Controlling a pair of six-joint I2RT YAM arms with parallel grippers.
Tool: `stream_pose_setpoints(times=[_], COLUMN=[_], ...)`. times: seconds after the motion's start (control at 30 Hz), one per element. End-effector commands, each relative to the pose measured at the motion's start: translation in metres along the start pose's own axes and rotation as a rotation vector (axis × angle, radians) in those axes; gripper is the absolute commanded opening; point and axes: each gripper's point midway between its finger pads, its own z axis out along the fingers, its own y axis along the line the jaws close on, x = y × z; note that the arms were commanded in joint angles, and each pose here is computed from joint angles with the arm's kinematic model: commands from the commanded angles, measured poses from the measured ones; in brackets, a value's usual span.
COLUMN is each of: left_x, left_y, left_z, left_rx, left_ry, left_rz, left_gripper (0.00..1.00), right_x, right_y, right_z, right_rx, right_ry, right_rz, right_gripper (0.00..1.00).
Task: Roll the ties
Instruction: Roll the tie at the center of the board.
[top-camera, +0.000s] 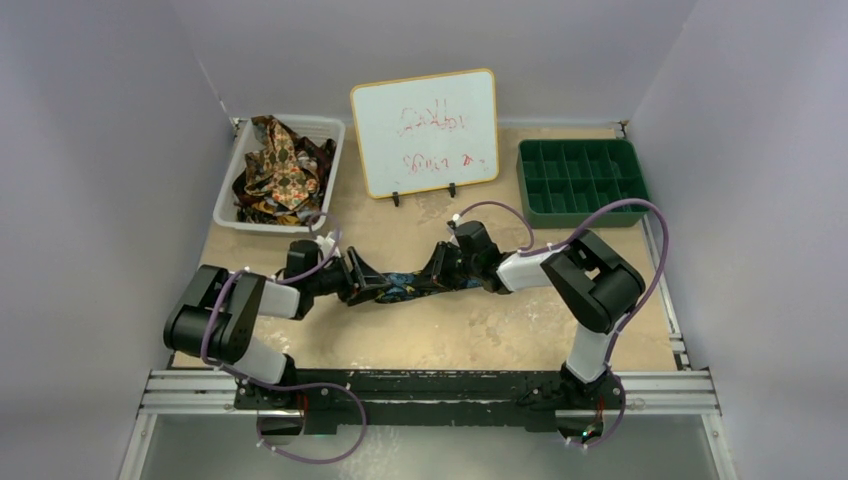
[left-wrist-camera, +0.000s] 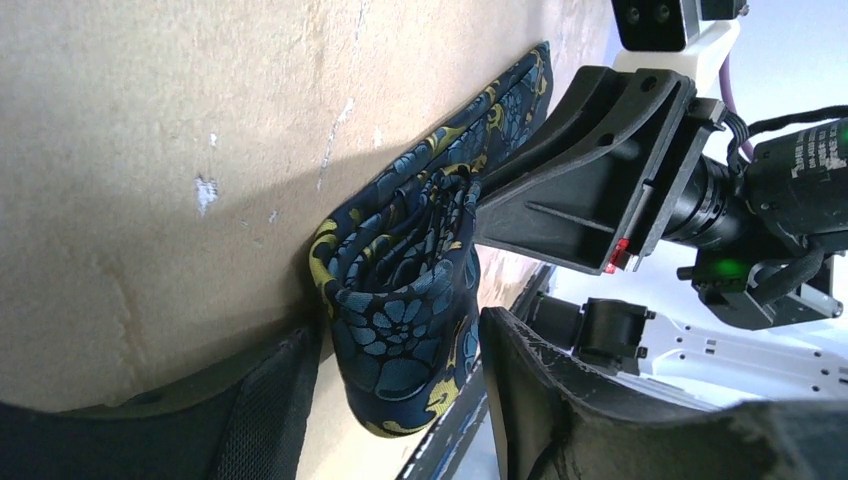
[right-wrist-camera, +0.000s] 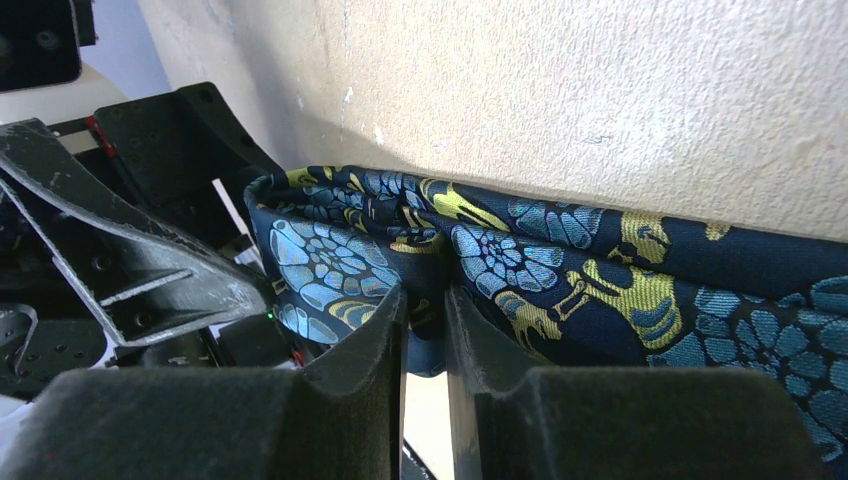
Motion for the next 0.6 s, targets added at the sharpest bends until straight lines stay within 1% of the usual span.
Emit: stream_pose_setpoints(times=[0.0,0.07,0.13,0.2,0.33,0.37,0.57], left_x=[0.015,0.013,0.012,0.012,0.010,0.009,0.004], left_y=[0.019,0.024,0.023,0.026,0.031,0.030,0.028], left_z=[0.007,0.010,0.014,0.017,0.015,0.015,0.011], left_rx=[-0.095,-0.118,-0.094,-0.108,-0.130,-0.133,-0.146], left_ry=[0.022,0.012,0.018,0.030,0.005,0.001,-0.029], left_rz=[-0.072,-0.090,-0.093,-0.101,-0.100,-0.090,-0.080], left_gripper=[0.58,0.57,0.55,0.52,0.49,0.49,0.59], right_x=[0.009,0.008,0.009,0.011,0.009,0.006,0.004], right_y=[-0.034,-0.034,-0.035,-0.035,-0.034,-0.034,-0.034], right_z=[0.005,0.005,0.005,0.004,0.004,0.003,-0.004], right_rx=[0.097,0.093,0.093,0.096,0.102,0.107,0.126], right_ry=[0.014,0.010,0.008,0.015,0.014,0.000,-0.015], right_rz=[0.031,0.027,0.025,0.031,0.020,0.011,-0.007], right_gripper=[0.19,0.19,0.19,0.19,0.18,0.18,0.20])
